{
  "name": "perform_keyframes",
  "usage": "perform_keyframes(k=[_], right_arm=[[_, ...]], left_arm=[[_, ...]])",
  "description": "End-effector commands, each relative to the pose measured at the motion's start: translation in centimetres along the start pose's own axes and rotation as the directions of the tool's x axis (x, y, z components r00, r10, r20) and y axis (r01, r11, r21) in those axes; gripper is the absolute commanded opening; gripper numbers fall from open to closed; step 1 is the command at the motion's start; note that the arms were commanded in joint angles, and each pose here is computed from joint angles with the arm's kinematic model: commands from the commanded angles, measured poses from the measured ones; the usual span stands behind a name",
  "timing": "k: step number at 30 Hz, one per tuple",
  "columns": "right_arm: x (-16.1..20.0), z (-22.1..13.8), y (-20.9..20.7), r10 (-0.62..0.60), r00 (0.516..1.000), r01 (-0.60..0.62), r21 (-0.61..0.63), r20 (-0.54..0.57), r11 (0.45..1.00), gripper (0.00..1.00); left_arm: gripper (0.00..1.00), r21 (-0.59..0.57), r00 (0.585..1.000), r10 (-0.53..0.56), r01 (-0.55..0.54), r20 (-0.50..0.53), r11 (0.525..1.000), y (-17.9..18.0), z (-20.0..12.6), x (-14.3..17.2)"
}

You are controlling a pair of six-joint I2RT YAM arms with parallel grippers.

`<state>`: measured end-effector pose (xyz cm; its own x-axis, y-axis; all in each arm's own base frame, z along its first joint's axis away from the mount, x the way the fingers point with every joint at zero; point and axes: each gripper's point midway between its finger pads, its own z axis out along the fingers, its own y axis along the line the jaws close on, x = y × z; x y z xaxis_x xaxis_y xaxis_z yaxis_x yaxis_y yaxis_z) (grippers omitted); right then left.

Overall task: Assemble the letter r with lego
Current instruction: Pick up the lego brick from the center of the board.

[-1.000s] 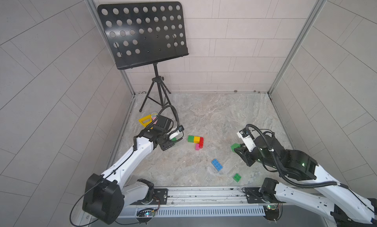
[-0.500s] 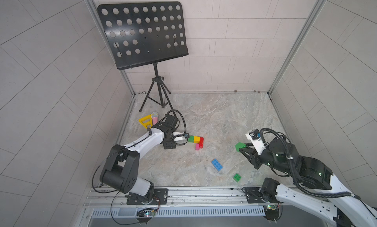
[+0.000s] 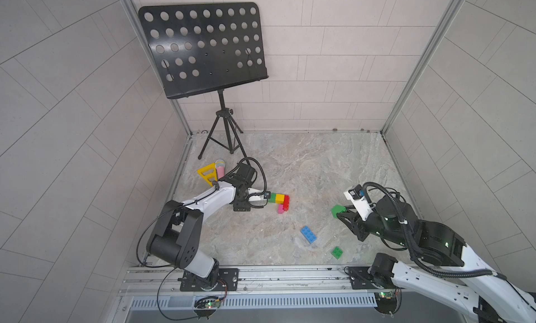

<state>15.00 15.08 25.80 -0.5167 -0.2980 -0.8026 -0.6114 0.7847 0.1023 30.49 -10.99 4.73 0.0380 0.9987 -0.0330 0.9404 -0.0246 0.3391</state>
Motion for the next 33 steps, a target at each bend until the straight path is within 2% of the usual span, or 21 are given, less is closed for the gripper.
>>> perform_keyframes(k=[1,11,16,33], right_arm=[[-0.2,-0.1,0.0,0.012,1.0,-0.012,-0.003,0.013,1.0,0.0],[-0.3,-0.3,0.1,0.006,1.0,-0.006,-0.007,0.02,1.0,0.0],[-0.4,-0.5,0.1,0.009,1.0,-0.009,-0.012,0.028,1.0,0.0],[-0.3,-0.5,0.2,0.013,0.999,-0.012,-0.021,0.031,1.0,0.0]], left_arm=[[0.82,0.012,0.997,0.071,-0.071,-0.011,0.997,-0.3,0.3,-0.5],[0.79,0.02,0.983,0.153,-0.151,-0.105,0.988,-1.0,1.1,-0.1],[0.78,0.022,0.977,0.16,-0.159,-0.141,0.987,-0.6,1.5,-0.2],[0.67,0.026,0.964,0.198,-0.196,-0.175,0.98,0.1,2.4,-1.5]])
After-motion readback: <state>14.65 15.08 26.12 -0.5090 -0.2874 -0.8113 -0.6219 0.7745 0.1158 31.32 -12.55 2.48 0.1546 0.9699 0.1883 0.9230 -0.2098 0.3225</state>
